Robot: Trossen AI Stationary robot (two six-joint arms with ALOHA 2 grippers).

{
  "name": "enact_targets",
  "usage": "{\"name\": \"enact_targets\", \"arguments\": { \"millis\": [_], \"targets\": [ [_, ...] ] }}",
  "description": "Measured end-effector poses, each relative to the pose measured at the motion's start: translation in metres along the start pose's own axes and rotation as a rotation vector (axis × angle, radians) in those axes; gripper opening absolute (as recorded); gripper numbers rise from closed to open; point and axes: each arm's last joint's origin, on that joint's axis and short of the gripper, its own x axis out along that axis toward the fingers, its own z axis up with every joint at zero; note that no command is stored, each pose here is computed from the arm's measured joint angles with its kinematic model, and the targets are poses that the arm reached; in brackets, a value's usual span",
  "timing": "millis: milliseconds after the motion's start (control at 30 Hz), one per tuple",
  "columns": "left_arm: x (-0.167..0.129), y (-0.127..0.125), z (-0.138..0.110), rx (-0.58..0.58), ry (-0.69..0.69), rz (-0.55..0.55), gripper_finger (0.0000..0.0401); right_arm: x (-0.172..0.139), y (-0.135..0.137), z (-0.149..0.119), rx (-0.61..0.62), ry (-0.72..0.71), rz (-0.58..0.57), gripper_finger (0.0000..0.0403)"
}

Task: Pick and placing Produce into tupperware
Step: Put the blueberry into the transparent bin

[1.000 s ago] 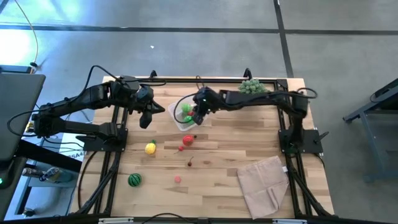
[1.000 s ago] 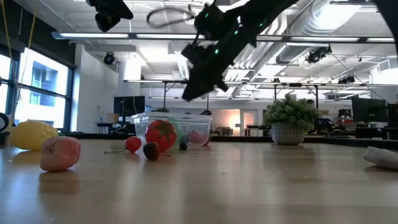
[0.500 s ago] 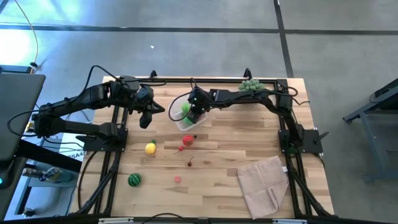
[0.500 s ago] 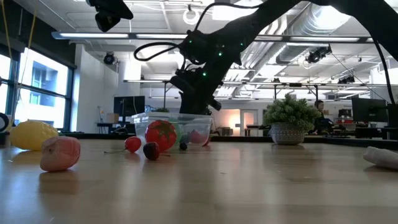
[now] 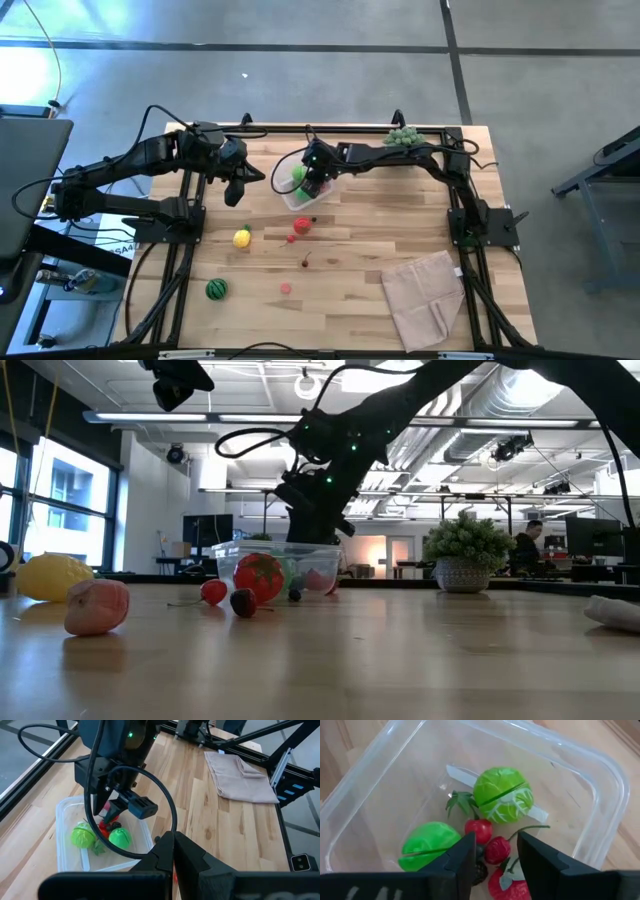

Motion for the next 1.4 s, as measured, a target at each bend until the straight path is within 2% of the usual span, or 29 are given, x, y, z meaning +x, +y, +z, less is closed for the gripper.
{"name": "enact_targets", "arguments": {
  "millis": [100,267,500,667,833,933,1067,1167,1333,1400],
  "targets": [
    [0.0,0.0,0.0,0.0,0.0,0.0,0.0001,-0.007,0.001,0.004,-0.006,-0.022,0.015,0.0141],
    [0.0,0.0,0.0,0.0,0.0,0.0,0.0001,-0.044,0.003,0.019,-0.005,-0.103,0.002,0.0141],
    [0.0,0.0,0.0,0.0,0.0,0.0,0.0001,-0.087,0.007,0.018,-0.04,-0.069,-0.02,0.0142],
    [0.0,0.0,0.0,0.0,0.0,0.0,0.0001,-0.106,0.033,-0.01,-0.098,-0.09,0.025,0.0142],
    [0.0,0.0,0.0,0.0,0.0,0.0,0.0001,-0.119,0.046,-0.063,-0.055,-0.279,0.118,0.0142],
    [0.0,0.0,0.0,0.0,0.0,0.0,0.0001,-0.117,0.054,-0.096,-0.094,-0.387,0.171,0.0142],
    [0.0,0.0,0.0,0.0,0.0,0.0,0.0001,-0.102,0.06,-0.128,-0.162,-0.427,0.166,0.0142],
    [0.0,0.0,0.0,0.0,0.0,0.0,0.0001,-0.088,0.065,-0.14,-0.184,-0.439,0.157,0.0142],
    [0.0,0.0,0.0,0.0,0.0,0.0,0.0001,-0.061,0.076,-0.152,-0.276,-0.472,0.071,0.0142],
    [0.0,0.0,0.0,0.0,0.0,0.0,0.0001,-0.048,0.081,-0.158,-0.263,-0.489,0.048,0.0142]
  ]
}}
